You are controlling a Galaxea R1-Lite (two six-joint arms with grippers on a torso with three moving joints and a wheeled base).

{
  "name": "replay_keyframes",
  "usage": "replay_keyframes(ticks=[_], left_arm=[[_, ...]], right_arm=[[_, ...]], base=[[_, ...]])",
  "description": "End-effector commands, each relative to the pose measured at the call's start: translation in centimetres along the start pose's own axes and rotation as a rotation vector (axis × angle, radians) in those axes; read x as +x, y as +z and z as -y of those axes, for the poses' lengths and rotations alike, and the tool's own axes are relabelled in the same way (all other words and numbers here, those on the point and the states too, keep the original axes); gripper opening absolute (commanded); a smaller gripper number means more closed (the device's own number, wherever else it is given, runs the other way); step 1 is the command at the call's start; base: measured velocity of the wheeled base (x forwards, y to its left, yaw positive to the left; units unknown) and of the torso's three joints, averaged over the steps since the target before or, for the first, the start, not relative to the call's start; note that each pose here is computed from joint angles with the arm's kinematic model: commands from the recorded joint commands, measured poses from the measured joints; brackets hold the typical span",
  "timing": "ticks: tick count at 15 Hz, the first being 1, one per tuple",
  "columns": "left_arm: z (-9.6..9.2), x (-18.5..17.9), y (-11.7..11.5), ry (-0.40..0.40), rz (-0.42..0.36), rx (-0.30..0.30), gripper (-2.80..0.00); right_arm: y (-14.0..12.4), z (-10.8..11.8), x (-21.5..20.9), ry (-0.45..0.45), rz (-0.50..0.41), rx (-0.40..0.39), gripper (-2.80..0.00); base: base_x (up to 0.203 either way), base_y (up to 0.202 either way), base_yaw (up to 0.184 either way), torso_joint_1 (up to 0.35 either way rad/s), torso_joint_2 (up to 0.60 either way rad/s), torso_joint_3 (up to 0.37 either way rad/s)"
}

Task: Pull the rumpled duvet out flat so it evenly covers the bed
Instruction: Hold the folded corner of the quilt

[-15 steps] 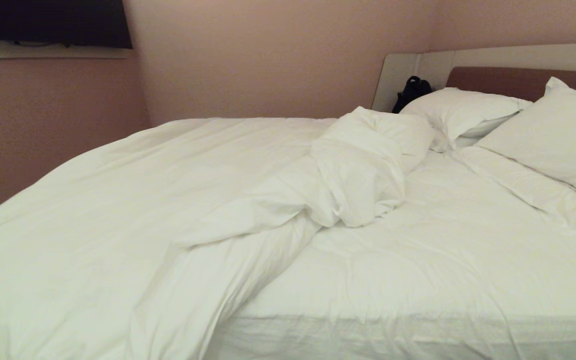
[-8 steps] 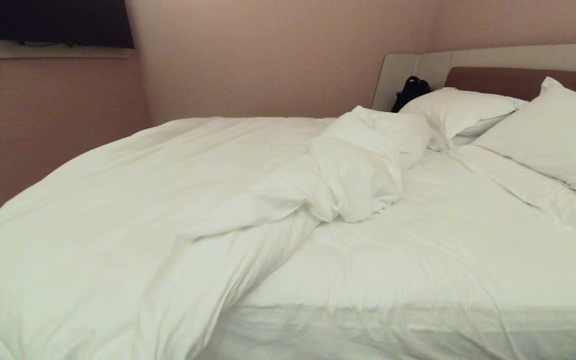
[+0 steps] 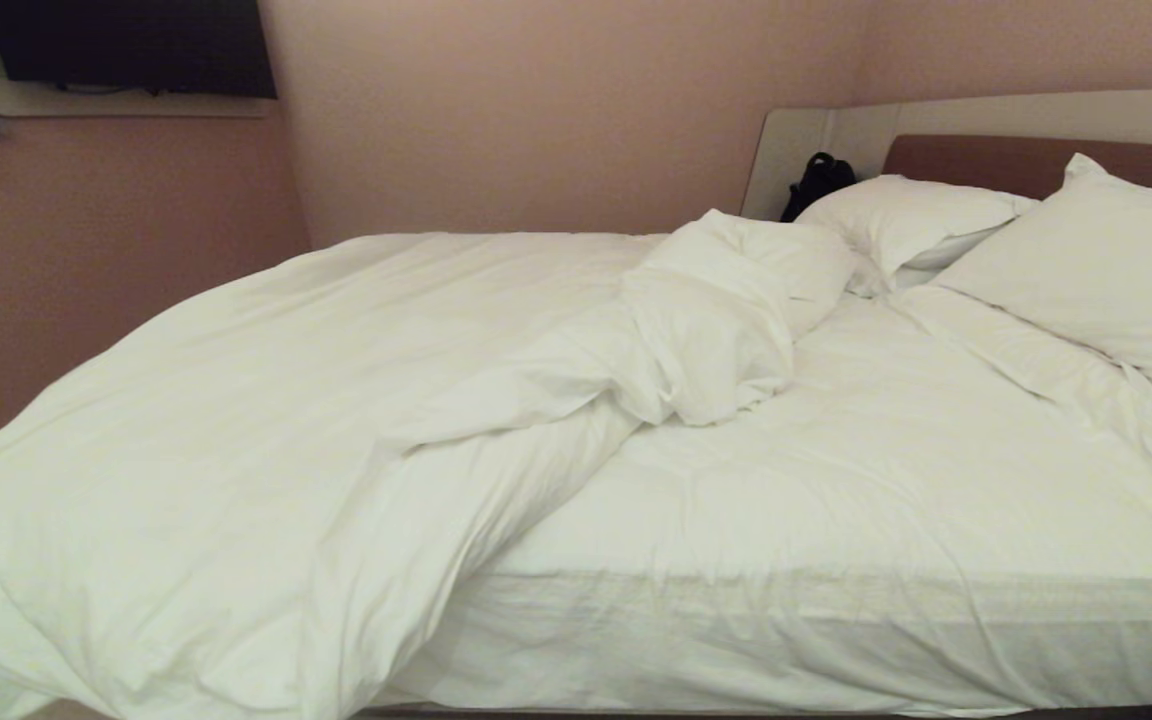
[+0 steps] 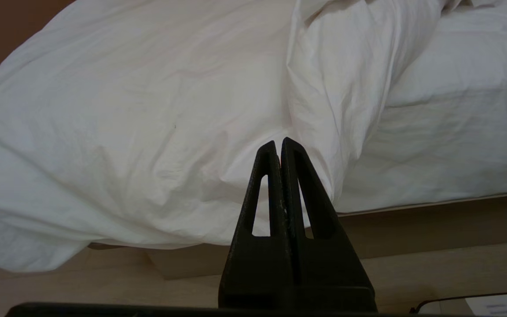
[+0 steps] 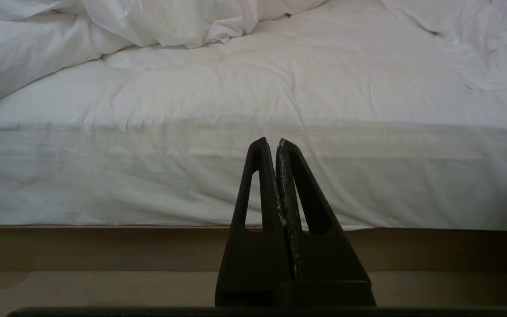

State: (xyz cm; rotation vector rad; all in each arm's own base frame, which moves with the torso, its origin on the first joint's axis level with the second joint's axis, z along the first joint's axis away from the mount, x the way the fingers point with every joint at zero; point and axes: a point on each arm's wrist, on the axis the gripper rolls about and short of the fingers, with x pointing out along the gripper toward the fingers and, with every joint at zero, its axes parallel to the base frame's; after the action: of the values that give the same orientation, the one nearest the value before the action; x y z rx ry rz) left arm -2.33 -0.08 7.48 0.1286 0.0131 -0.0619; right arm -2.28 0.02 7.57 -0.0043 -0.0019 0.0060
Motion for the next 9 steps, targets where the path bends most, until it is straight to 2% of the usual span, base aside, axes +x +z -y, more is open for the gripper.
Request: replay_keyframes(ticks=[1,5,9], left_arm=[[0.0,0.01,0.01,-0.001,-0.001,0.0,-2.8],[0.0,0.01,0.01,-0.001,-0.001,-0.002,-2.8],[0.01,0.02,-0.04,-0.001,-0.003,-0.002,-2.8]], right_arm=[[0.01,0.0,0.0,0.0,0.001,0.0,-2.8],[0.01,0.0,0.0,0.0,0.001,0.0,-2.8],[0.01,0.0,0.0,0.0,0.001,0.0,-2.8]], base=[[0.0,0.0,0.0,0.0,0.0,0.0],[0.0,0.0,0.0,0.0,0.0,0.0],[-0.001,-0.162,0.0,0.0,0.0,0.006]])
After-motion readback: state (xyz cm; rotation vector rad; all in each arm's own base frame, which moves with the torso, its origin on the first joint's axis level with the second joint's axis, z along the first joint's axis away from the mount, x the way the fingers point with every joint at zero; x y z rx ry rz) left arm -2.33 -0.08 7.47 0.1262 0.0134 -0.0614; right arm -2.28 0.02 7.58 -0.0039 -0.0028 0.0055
